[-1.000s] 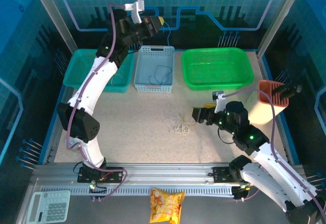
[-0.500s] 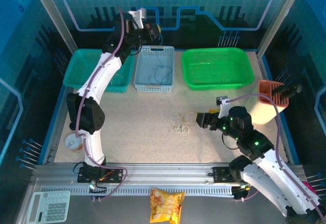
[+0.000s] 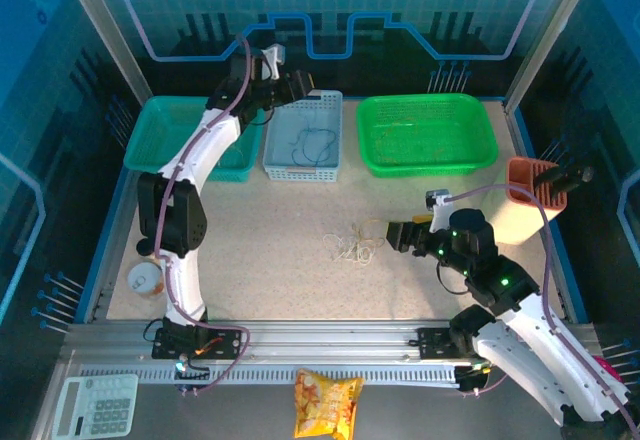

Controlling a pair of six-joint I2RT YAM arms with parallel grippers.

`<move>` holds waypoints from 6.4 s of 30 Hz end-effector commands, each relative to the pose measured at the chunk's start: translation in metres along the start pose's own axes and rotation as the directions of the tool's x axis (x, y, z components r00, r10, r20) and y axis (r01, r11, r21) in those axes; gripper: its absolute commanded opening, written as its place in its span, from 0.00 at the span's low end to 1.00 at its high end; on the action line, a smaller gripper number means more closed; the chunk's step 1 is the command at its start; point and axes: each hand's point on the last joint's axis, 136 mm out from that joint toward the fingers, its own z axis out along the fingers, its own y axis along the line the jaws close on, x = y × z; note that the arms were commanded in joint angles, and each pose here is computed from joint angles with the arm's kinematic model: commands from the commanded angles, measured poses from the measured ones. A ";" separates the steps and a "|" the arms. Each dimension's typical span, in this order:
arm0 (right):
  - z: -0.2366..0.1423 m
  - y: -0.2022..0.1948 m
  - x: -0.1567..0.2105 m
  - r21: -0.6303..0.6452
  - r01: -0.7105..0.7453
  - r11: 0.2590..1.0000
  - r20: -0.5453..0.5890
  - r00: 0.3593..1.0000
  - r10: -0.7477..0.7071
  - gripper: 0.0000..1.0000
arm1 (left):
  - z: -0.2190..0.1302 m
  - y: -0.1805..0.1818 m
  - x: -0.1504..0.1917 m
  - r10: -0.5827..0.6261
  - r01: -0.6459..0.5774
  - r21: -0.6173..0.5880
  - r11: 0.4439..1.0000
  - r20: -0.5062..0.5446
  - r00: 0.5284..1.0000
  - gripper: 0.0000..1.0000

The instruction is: Untangle the cables

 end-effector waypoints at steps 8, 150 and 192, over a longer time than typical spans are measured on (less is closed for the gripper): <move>0.001 -0.011 -0.021 0.097 -0.051 0.994 0.016 0.999 0.049 0.79 | -0.021 -0.026 -0.013 0.044 -0.043 0.045 0.998 -0.019 0.999 0.99; -0.017 0.175 -0.181 -0.411 0.072 0.909 0.160 0.987 -0.006 0.00 | -0.096 -0.112 0.285 0.169 -0.066 0.453 0.889 -0.191 0.967 0.99; -0.028 0.182 -0.182 -0.480 0.037 0.877 0.150 0.988 0.041 0.00 | -0.122 -0.107 0.247 0.101 -0.019 0.487 0.873 -0.143 0.985 0.83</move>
